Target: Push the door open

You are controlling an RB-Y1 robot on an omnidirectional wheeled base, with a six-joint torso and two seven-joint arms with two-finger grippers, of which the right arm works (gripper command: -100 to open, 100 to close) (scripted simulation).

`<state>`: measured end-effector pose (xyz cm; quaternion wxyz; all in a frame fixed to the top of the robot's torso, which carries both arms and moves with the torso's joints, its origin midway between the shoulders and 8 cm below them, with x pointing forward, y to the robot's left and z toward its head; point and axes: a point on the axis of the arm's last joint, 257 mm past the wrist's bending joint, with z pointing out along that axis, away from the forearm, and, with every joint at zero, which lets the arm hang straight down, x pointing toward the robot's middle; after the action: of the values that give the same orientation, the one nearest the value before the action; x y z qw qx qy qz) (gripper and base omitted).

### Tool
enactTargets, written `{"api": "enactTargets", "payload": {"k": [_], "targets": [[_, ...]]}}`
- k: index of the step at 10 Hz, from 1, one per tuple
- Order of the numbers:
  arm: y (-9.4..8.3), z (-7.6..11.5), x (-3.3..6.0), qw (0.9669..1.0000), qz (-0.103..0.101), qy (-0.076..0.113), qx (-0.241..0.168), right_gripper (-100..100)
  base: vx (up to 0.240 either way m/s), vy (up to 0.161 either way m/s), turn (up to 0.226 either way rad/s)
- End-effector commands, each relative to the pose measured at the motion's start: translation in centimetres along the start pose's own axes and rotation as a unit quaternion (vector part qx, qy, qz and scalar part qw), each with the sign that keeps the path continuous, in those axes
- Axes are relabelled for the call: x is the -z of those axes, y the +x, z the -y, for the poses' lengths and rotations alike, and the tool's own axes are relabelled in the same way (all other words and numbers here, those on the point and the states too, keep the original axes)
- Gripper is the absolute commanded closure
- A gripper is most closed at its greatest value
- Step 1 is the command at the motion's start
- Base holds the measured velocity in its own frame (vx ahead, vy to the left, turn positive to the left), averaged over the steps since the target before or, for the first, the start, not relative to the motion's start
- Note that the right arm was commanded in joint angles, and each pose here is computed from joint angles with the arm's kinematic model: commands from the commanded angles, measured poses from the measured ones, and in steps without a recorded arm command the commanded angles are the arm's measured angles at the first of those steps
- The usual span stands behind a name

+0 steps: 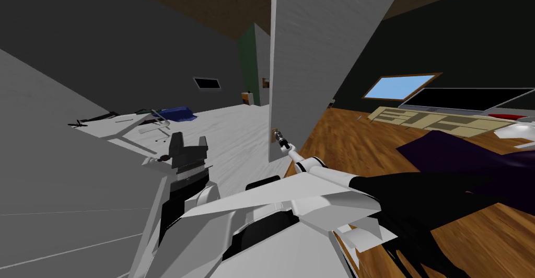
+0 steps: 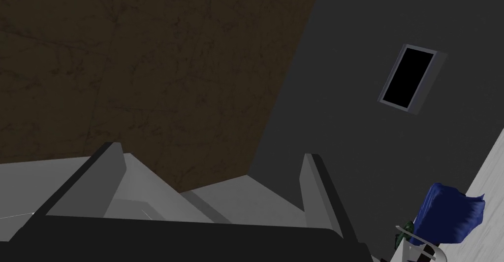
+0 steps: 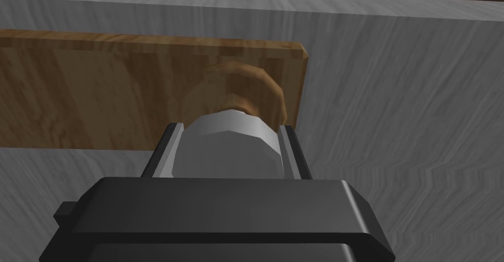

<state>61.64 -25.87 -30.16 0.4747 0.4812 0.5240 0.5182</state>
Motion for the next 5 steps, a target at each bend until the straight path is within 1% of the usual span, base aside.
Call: {"api": "enactTargets", "payload": {"k": [1, 2, 3, 5], "targets": [[0.0, 0.0, 0.0, 1.0, 0.0, 0.0, 0.0, 100, 0.058, 0.053, -0.032], [-1.1, -0.2, 0.06, 0.9999, 0.01, -0.002, 0.0, 100, 0.114, 0.039, -0.044], [-1.3, -0.2, 0.08, 0.9999, 0.012, -0.002, 0.0, 100, 0.161, 0.051, -0.026], [-2.5, -0.2, 0.28, 0.9997, 0.023, -0.002, 0.0, 100, 0.185, 0.039, -0.024]]}}
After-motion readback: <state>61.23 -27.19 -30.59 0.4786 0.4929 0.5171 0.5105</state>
